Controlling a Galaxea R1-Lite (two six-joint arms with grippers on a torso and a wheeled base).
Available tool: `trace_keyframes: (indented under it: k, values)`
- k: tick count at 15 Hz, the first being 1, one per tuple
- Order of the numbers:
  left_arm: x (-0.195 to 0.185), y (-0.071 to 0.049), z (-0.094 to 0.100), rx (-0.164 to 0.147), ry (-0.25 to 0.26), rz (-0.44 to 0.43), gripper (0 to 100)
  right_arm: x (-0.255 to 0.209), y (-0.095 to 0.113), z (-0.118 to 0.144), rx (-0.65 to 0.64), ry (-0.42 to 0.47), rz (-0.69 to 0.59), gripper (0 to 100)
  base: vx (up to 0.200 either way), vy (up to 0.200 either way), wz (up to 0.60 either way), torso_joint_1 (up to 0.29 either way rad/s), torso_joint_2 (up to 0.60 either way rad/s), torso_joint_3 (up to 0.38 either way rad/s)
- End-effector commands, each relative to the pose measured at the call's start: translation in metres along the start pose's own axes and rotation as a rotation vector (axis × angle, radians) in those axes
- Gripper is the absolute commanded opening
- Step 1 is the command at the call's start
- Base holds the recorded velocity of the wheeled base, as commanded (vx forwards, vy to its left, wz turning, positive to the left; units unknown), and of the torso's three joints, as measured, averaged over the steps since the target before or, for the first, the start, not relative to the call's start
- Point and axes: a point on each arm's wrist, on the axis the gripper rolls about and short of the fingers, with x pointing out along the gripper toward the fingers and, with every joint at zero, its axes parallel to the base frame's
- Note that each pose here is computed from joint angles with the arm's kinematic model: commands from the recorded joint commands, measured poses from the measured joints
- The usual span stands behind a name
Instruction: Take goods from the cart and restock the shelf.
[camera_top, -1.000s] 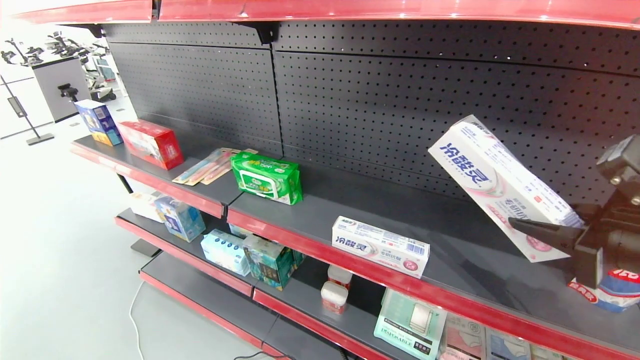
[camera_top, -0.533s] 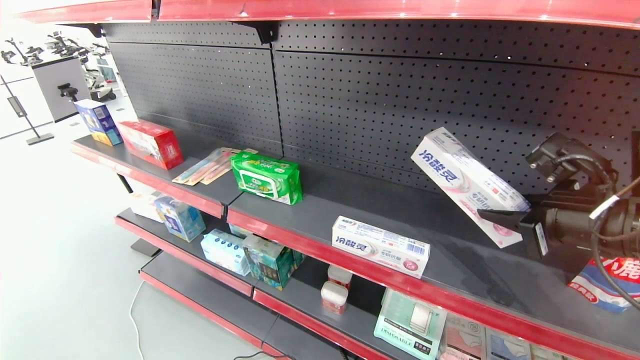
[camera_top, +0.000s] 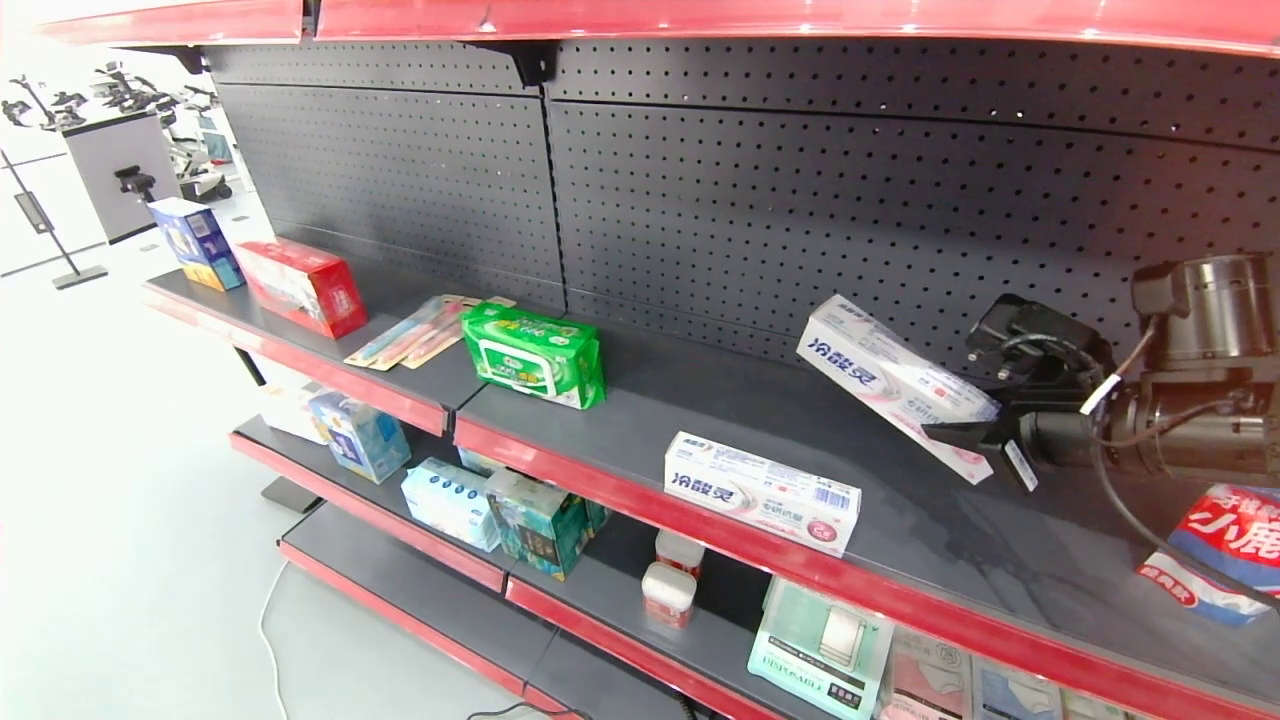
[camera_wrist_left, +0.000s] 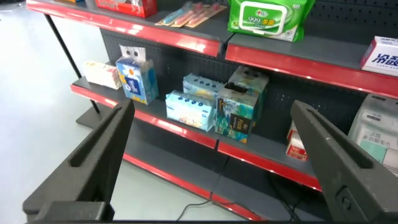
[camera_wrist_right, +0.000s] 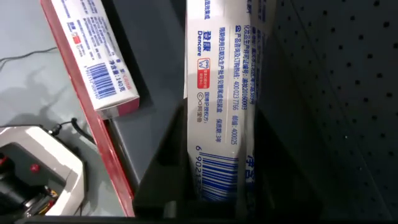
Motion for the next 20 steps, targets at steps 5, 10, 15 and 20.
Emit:
trace_keyframes:
  k: [5,10,15,20]
  values:
    - [0.000,0.000,0.000,0.000,0.002,0.000,100,0.040,-0.003,-0.004,-0.050,0.054,0.049,0,0.000,0.000,0.00,0.000,0.00,0.000]
    - [0.000,0.000,0.000,0.000,0.002,0.000,100,0.065,-0.002,-0.008,-0.074,0.040,0.035,0,0.000,0.000,0.00,0.000,0.00,0.000]
    - [0.000,0.000,0.000,0.000,0.002,0.000,100,0.071,-0.003,-0.012,-0.071,0.051,0.045,0,0.000,0.000,0.00,0.000,0.00,0.000]
    - [0.000,0.000,0.000,0.000,0.002,0.000,100,0.068,-0.016,-0.022,-0.071,0.050,-0.001,0,0.000,0.000,0.00,0.000,0.00,0.000]
